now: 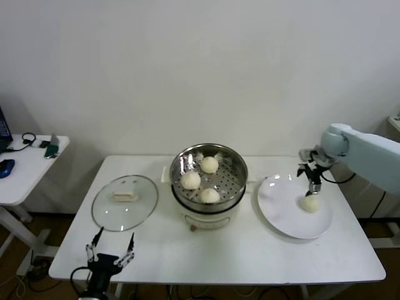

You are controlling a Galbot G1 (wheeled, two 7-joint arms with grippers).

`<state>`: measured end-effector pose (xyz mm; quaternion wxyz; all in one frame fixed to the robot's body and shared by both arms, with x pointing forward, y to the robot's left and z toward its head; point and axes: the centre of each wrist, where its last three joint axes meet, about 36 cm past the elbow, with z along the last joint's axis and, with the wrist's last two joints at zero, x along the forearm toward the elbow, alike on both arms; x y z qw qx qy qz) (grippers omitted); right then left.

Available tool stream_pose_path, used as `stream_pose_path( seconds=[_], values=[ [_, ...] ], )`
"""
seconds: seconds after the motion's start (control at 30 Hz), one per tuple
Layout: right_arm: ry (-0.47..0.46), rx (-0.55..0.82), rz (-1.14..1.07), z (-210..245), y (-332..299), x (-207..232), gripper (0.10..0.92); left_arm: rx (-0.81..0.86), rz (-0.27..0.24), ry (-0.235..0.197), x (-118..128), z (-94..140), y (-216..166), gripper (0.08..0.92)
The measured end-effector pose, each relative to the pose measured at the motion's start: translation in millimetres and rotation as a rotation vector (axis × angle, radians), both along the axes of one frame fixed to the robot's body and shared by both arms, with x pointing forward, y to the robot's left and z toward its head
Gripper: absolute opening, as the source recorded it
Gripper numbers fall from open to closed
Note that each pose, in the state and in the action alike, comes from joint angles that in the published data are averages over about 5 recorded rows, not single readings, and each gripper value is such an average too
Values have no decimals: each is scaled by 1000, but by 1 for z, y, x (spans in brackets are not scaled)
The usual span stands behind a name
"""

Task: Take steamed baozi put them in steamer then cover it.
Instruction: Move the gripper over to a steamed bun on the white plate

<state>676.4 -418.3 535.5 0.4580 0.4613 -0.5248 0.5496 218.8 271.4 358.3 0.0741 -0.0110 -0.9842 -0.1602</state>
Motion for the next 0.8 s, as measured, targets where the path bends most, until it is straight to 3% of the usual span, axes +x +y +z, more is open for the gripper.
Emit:
stream_pose_path(
  seconds=[0.8],
  values=[
    [57, -38, -83, -73, -32, 8, 823, 1, 18, 13, -11, 2, -5, 823]
  ],
)
